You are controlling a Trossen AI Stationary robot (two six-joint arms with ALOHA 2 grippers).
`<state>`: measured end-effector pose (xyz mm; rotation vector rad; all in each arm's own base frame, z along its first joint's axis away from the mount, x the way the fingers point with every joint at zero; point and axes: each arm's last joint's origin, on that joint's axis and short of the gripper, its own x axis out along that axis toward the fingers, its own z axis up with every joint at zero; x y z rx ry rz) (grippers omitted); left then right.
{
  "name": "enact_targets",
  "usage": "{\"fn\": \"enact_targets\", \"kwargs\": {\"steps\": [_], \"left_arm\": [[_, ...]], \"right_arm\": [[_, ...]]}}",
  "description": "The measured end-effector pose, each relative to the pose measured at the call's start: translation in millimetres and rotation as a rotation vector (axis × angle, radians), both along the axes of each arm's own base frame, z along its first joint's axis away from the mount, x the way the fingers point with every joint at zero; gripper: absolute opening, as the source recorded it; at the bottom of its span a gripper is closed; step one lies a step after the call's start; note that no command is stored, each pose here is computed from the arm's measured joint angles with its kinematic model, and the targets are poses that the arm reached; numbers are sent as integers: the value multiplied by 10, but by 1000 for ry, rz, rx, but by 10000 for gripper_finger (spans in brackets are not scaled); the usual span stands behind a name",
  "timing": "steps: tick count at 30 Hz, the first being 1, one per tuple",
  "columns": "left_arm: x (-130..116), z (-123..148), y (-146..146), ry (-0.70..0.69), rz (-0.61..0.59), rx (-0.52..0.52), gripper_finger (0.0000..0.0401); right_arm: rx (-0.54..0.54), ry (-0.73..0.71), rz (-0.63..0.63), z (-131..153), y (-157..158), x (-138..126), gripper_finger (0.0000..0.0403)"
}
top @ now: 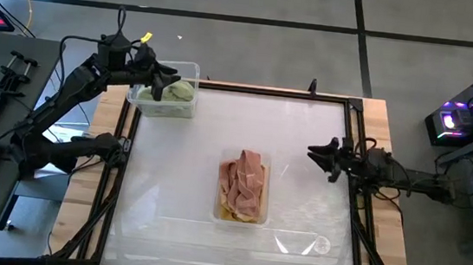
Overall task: Sort towels by color in basket
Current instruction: Return to Home Position
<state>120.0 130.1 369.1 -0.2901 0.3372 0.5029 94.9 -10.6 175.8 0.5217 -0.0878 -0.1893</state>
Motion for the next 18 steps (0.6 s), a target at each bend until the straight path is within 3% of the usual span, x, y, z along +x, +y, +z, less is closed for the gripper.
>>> {"fn": "enact_targets", "kwargs": {"steps": [3,12,18], "left_arm": [[-29,31,-35,-11,-3,23,133],[-144,147,-212,-81,-5,58,133],[-159,162,-284,-140,16,-44,133]], "right_arm": [[15,40,-59,-41,-18,1,151],[-8,57,-22,-49,-7,10,151],[0,55,-19,-49,-6,10,151]]}}
